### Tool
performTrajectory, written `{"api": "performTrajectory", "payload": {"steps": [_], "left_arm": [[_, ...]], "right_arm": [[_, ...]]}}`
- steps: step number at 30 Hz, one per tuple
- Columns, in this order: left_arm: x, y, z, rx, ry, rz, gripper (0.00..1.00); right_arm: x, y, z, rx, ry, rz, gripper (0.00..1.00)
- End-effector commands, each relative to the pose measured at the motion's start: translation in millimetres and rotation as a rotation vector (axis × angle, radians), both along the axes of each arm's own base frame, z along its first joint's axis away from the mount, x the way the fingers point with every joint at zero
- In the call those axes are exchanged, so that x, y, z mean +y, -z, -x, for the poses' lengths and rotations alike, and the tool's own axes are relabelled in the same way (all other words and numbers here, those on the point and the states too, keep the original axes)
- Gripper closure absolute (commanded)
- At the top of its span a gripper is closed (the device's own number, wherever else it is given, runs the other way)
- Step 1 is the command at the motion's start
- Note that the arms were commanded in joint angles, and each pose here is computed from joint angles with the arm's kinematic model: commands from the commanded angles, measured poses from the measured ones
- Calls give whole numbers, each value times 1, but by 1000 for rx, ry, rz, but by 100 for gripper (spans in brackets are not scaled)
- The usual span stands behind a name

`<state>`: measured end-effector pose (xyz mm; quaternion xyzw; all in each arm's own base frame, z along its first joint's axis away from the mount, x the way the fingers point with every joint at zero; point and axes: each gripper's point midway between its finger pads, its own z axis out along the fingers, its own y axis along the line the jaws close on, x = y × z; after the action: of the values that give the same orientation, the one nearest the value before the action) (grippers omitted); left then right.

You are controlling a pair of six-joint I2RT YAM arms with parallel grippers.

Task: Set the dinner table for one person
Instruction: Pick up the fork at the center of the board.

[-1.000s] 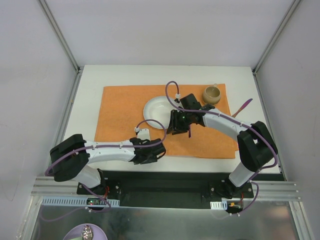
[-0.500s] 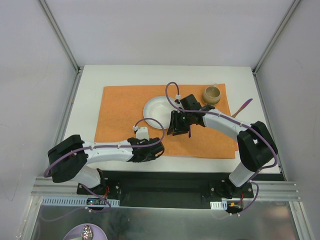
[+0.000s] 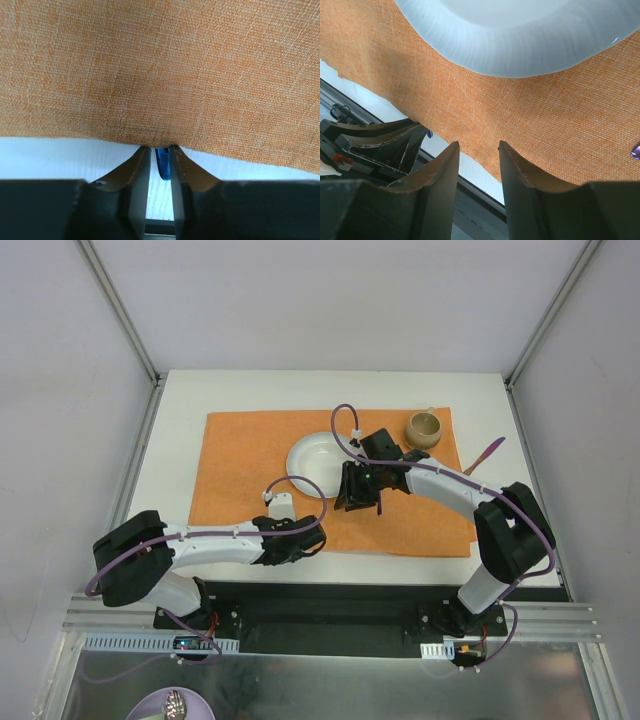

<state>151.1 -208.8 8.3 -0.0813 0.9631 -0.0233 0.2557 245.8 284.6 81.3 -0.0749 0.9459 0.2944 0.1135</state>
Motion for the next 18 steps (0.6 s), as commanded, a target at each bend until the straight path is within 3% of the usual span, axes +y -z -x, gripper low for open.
{"api": "performTrajectory", "payload": {"steps": [1, 10, 18], "left_arm": [[28, 38, 27, 136, -27, -83, 83], [29, 41, 30, 154, -20, -91, 97], [27, 43, 45, 198, 5, -76, 98]], "right_arm": [[-2, -6, 2, -18, 0, -1, 60], [-3, -6, 3, -18, -1, 1, 60], [-3, -6, 2, -21, -2, -1, 59]]}}
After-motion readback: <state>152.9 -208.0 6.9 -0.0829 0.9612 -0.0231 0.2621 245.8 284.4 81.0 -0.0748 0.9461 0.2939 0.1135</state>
